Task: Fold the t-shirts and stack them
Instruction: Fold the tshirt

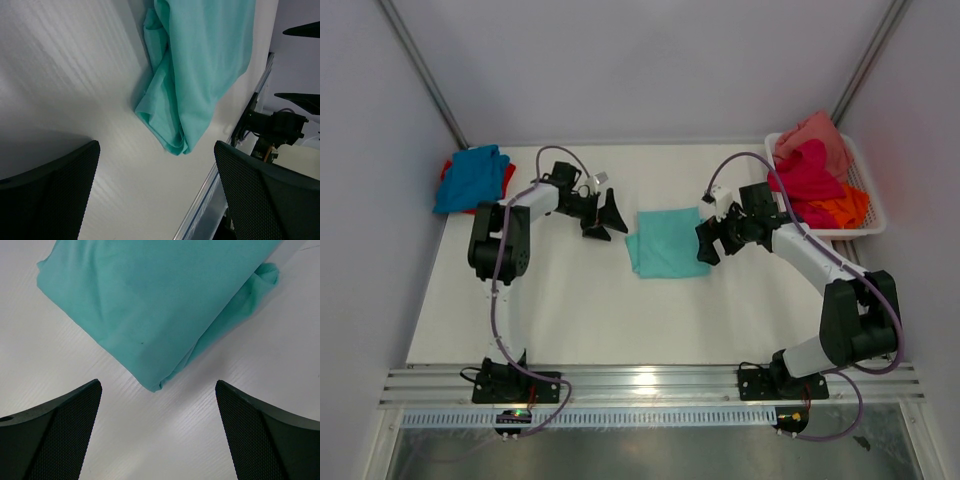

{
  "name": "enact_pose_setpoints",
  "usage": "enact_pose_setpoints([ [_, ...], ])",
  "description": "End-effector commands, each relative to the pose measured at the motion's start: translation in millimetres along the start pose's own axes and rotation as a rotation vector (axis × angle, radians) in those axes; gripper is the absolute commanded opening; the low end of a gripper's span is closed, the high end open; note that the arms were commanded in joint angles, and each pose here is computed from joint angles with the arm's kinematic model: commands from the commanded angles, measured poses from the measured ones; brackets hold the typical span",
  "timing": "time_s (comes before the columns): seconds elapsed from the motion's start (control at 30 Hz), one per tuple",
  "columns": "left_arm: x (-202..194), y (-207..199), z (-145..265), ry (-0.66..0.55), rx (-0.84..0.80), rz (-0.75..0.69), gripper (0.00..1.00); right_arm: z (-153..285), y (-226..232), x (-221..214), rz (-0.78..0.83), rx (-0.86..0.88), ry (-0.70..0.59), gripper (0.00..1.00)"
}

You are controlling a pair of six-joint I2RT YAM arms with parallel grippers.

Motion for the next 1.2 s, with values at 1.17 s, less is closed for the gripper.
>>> enact_pose_setpoints([
  [1.17,-10.7,-30.8,-86.8,0.097,0.015,-0.142,0.99,-12.4,-41.6,-5.1,-0.147,-0.23,0.138,0.99],
])
Point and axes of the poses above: each gripper's point midway between its finger pads, its own z axis back along the fingers, its own y axis along the line the jaws close on, x = y × z, the point moved 3 cm from there along z, back along the fingers, and after that the axes turned 14 degrees about z, right-handed, at the moved point
